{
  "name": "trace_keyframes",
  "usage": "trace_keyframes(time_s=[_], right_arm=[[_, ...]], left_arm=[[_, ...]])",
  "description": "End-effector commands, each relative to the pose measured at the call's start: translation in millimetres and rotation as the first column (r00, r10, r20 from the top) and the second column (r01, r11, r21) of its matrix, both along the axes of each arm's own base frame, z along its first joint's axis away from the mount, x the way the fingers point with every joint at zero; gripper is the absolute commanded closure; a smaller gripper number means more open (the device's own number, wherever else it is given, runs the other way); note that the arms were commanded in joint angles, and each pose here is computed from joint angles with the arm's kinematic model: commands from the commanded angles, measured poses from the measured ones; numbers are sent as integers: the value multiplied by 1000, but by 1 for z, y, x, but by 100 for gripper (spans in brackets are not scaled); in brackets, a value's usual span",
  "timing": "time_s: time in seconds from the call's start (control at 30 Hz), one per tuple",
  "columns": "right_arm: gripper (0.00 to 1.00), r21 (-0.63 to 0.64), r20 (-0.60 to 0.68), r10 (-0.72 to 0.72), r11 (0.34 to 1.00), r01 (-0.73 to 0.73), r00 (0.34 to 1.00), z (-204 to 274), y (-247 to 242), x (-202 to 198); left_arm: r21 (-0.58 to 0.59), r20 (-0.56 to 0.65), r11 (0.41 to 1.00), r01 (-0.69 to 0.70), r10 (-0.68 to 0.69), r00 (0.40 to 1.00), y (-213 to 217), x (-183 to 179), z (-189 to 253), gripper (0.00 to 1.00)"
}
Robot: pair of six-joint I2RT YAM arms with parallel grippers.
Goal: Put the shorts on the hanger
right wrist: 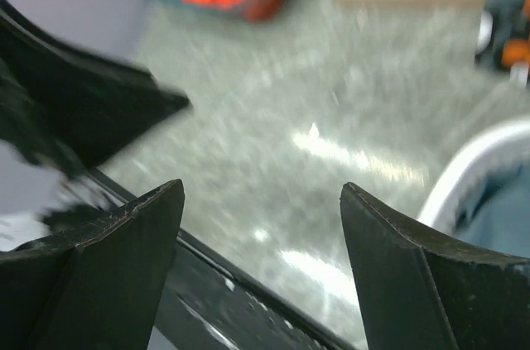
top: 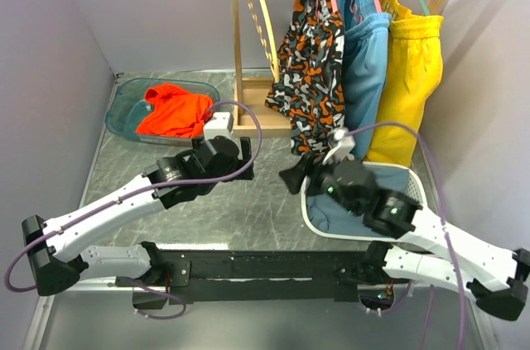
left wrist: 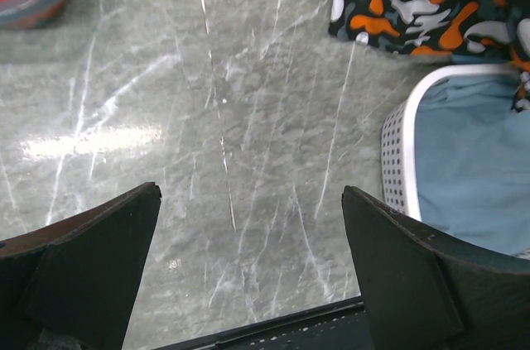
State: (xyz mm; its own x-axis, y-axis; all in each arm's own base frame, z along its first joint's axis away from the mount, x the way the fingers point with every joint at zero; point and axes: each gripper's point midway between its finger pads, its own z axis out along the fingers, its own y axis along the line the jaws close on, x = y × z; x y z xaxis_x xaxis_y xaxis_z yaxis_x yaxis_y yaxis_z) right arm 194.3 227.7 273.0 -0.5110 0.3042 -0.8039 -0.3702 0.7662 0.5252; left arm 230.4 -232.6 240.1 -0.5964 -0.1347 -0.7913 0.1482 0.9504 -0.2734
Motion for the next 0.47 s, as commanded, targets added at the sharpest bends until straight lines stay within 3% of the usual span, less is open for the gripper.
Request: trace_keyframes(time_s=[0.0, 0.2, 0.43], right_arm=[[16, 102, 23, -64, 993, 61, 998, -4, 14, 2], [15, 45, 4, -40, 998, 40, 999, -33, 22, 2], [13, 6, 32, -37, 999, 37, 999, -28, 21, 5]], left_arm=[[-93, 26, 995, 17, -15, 1000, -12, 1, 1, 4], [-110, 27, 994, 22, -20, 999, -9, -3, -12, 4], [-152, 45, 988, 5, 2, 999, -8, -2, -7, 4]])
